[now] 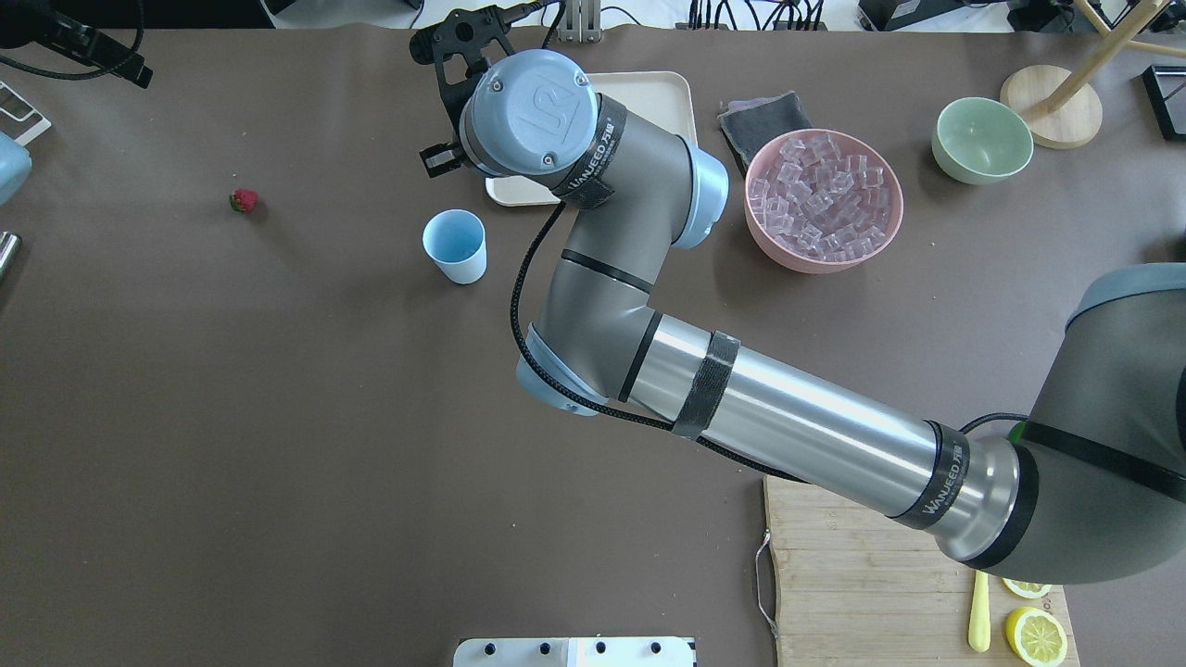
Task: Mash ice and strawberries in cup
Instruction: 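Open the right gripper above the cup to drop the ice cube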
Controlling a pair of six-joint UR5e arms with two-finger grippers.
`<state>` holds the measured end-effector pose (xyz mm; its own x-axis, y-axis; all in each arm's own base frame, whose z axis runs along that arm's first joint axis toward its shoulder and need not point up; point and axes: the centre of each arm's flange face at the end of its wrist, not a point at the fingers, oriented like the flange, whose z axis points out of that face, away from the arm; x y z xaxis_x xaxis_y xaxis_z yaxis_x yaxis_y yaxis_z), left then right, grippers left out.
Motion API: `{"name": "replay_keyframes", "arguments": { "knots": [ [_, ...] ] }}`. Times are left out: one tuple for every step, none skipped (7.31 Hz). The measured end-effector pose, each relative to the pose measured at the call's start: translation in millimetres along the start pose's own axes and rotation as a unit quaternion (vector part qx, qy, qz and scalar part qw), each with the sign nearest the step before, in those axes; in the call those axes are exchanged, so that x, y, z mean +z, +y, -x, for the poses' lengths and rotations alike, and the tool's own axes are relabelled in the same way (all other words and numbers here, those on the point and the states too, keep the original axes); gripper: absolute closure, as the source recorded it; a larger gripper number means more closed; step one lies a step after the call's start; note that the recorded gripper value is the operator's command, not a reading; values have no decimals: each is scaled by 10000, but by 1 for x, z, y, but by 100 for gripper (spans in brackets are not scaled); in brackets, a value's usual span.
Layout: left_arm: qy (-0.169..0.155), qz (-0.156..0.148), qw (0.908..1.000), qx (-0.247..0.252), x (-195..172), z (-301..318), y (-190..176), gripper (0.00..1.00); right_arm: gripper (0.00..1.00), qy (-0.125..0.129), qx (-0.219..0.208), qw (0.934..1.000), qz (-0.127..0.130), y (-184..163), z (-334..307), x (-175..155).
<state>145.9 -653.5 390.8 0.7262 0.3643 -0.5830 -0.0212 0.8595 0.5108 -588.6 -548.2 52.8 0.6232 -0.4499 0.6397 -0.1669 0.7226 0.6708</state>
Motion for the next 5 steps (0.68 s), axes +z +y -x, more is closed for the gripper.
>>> {"name": "replay_keyframes", "arguments": {
  "knots": [
    [-50, 0, 10000, -8, 2, 2, -1, 2, 100, -22, -26, 10000, 15, 6, 8, 4],
    [-74, 1, 10000, -14, 3, 3, -2, 2, 100, -49, -59, 10000, 38, 15, 18, 7],
    [-83, 0, 10000, -15, 3, 3, -1, 2, 100, -72, -90, 9999, 69, 23, 27, 9],
    [-90, 2, 10000, -21, 3, 4, -1, 2, 100, -84, -122, 9998, 119, 30, 34, 13],
    [-100, 6, 9999, -27, 4, 5, 0, 2, 100, -87, -152, 9997, 173, 37, 41, 18]
  ]
}}
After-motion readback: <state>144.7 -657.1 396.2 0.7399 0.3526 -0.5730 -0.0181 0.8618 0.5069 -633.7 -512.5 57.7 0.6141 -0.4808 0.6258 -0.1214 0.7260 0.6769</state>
